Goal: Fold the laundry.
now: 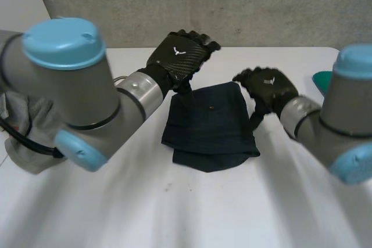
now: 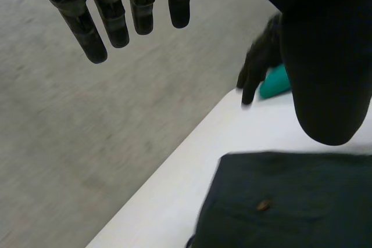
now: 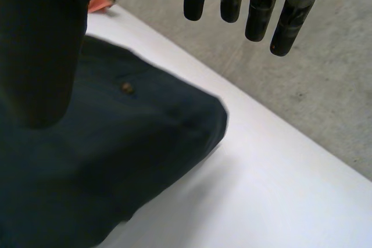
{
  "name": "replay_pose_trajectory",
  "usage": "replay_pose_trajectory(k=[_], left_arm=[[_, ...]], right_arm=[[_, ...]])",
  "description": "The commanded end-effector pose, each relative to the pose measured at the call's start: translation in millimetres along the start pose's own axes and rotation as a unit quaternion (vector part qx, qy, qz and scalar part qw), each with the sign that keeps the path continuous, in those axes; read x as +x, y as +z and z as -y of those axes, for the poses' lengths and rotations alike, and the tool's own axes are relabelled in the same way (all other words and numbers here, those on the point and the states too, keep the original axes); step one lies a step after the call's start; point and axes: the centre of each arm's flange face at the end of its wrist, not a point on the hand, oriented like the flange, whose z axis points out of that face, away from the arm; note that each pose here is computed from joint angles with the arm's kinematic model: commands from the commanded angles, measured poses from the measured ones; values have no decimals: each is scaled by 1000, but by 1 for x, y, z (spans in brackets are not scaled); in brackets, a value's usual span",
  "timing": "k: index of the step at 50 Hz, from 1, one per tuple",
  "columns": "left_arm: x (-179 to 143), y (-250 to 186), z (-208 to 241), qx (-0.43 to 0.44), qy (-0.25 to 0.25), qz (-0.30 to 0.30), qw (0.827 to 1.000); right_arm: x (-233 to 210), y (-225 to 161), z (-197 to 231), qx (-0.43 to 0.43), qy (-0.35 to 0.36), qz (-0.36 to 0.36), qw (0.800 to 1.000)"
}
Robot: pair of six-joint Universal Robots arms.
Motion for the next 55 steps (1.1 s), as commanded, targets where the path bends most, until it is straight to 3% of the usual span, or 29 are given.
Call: replay_pose_trajectory(k=[1,12,24,36,46,51,55], left_arm=[[-6,-25,0,7,-20,-78,997],[-8,-29,-6,-4,-54,-81,995],[-7,-29,-5,-3,-53,-82,995],[-8,-29,-4,-2,-53,-80,995],[-11,-29,-4,-2,-53,-76,996],[-14,-31,1,4,-50,-72,996],[-16,-32,2,6,-49,-69,996]], right_arm=[[-41,-23,-47,-6,-44,38,998],[-72,4,-83,39,-64,54,996],[-58,47,-79,59,-69,-14,996],[-58,76,-79,49,-68,6,996],[-53,95,-51,97,-72,14,993],[-30,102,-22,135,-75,-13,988],[-20,102,-24,122,-73,-18,990]])
